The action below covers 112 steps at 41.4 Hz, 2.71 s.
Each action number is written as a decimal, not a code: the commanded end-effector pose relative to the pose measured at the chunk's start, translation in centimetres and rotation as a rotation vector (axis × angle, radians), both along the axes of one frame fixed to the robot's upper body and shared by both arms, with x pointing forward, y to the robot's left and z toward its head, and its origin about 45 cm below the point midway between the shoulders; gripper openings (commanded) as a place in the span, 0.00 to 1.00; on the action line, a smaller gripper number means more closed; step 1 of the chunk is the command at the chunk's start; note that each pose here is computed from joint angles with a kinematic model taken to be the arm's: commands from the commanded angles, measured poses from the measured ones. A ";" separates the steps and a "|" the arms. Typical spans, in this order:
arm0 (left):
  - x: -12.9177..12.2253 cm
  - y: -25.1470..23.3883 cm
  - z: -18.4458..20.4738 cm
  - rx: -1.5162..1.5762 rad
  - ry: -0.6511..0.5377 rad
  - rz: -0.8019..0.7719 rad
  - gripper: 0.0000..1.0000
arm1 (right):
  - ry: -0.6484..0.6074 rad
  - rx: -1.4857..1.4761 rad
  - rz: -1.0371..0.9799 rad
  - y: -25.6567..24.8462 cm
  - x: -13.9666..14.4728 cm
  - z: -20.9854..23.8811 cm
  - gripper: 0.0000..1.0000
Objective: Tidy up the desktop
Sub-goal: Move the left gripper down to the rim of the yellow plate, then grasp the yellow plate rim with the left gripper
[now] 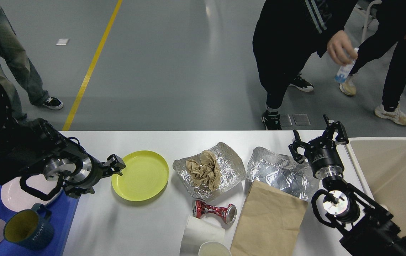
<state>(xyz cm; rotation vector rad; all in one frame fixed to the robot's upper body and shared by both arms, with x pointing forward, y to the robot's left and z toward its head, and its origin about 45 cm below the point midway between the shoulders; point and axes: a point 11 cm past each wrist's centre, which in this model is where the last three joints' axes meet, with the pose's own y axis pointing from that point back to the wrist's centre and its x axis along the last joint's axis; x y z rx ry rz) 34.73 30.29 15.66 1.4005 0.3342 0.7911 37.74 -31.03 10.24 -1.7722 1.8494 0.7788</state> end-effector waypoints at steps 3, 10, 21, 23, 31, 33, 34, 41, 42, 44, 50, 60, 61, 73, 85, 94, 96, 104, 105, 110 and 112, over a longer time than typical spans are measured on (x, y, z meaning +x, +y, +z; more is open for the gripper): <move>-1.5 -1.3 -5.3 -0.053 -0.003 0.087 0.94 | 0.000 0.001 0.000 0.0 0.0 0.0 1.00; -1.5 0.3 -6.5 -0.054 -0.018 0.120 0.96 | 0.000 0.001 0.000 0.0 0.0 0.0 1.00; -0.7 0.9 -7.9 -0.102 -0.065 0.218 0.93 | 0.000 0.001 0.000 0.0 0.0 0.0 1.00; -0.6 0.9 -7.9 -0.112 -0.072 0.228 0.92 | 0.000 0.001 0.000 0.0 0.0 0.0 1.00; -0.1 1.4 -7.9 -0.123 -0.093 0.254 0.90 | 0.000 0.001 0.000 0.0 0.0 0.0 1.00; 0.1 1.3 -7.8 -0.124 -0.099 0.253 0.89 | 0.000 0.000 0.000 0.0 0.0 0.0 1.00; 0.2 1.3 -7.8 -0.123 -0.100 0.253 0.89 | 0.000 0.001 0.000 0.0 0.0 0.0 1.00; 0.4 1.9 -8.2 -0.113 -0.117 0.262 0.86 | 0.000 0.001 0.000 0.0 0.0 0.0 1.00; 0.4 1.9 -8.3 -0.111 -0.117 0.262 0.86 | 0.000 0.001 0.000 0.0 0.0 0.0 1.00; 0.5 1.9 -8.3 -0.109 -0.119 0.257 0.86 | 0.000 0.001 0.000 0.0 0.0 0.0 1.00; 0.5 1.7 -8.5 -0.113 -0.122 0.253 0.82 | 0.000 0.001 0.000 0.0 0.0 0.0 1.00; 0.5 1.4 -8.7 -0.094 -0.114 0.177 0.70 | 0.000 0.001 0.000 0.0 0.0 0.0 1.00; 0.5 1.4 -8.7 -0.086 -0.113 0.159 0.69 | 0.000 0.001 0.000 0.0 0.0 0.0 1.00; 0.5 1.2 -8.7 -0.096 -0.104 0.141 0.52 | 0.000 0.001 0.000 0.0 0.0 0.0 1.00; 0.2 0.8 -8.8 -0.112 -0.073 0.100 0.29 | 0.000 0.001 0.000 0.0 0.0 0.0 1.00; 0.1 0.8 -8.8 -0.116 -0.066 0.096 0.25 | 0.000 0.001 0.000 0.0 0.0 0.0 1.00; 0.1 0.8 -8.8 -0.115 -0.065 0.096 0.25 | 0.000 0.001 0.000 0.0 0.0 0.0 1.00; 0.0 0.9 -8.9 -0.116 -0.062 0.097 0.21 | 0.000 0.001 0.000 0.0 0.0 0.0 1.00; 0.1 0.8 -8.8 -0.117 -0.062 0.096 0.19 | 0.000 0.001 0.000 0.0 0.0 0.0 1.00; -0.2 0.7 -8.9 -0.136 -0.041 0.090 0.13 | 0.000 0.000 0.000 0.0 0.0 0.0 1.00; -0.3 0.6 -9.0 -0.144 -0.032 0.087 0.11 | 0.000 0.001 0.000 0.0 0.0 0.0 1.00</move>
